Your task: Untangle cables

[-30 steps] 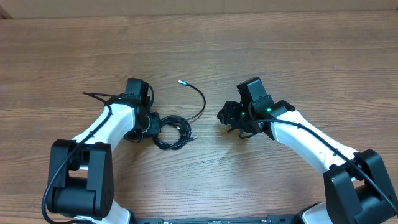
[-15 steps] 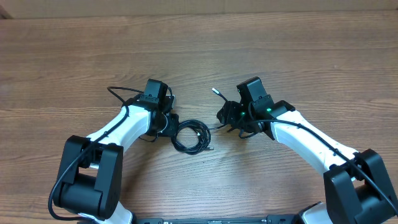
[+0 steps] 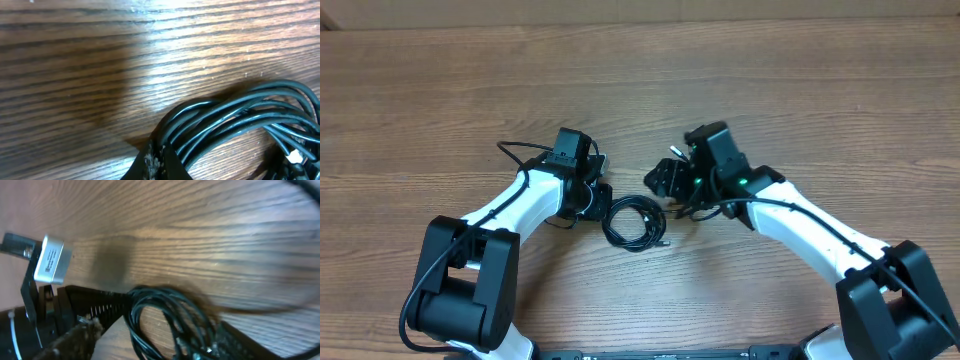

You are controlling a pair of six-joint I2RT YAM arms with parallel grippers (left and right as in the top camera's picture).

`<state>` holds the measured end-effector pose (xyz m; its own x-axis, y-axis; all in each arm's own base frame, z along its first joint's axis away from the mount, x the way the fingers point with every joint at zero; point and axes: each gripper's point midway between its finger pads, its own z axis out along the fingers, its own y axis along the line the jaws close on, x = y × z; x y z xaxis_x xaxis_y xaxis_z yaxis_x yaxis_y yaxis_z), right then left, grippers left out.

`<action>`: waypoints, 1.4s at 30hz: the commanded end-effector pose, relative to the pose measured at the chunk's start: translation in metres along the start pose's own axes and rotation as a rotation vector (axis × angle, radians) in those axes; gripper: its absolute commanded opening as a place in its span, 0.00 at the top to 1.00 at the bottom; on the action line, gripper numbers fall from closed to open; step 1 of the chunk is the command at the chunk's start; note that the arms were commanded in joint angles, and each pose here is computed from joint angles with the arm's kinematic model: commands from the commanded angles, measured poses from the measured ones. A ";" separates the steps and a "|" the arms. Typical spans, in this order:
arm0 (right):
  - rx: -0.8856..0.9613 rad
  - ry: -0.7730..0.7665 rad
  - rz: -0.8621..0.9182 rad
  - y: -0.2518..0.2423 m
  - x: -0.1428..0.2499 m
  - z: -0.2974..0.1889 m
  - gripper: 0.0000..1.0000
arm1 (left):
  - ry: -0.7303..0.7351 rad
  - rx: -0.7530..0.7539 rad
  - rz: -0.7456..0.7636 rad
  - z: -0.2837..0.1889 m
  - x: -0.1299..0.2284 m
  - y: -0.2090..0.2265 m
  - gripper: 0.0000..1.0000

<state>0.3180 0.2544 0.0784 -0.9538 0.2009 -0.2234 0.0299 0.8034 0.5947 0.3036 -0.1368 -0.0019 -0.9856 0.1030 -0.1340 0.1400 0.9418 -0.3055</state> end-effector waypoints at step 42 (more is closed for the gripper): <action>0.303 0.011 -0.102 0.017 0.004 -0.021 0.17 | 0.103 0.016 0.018 0.020 0.029 -0.002 0.96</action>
<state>0.3128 0.2613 0.1238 -0.9546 0.1259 -0.2699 0.0114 0.9210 0.3895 0.2990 -0.1457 -0.0018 -0.9857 0.1164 -0.1218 0.1516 0.9284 -0.3393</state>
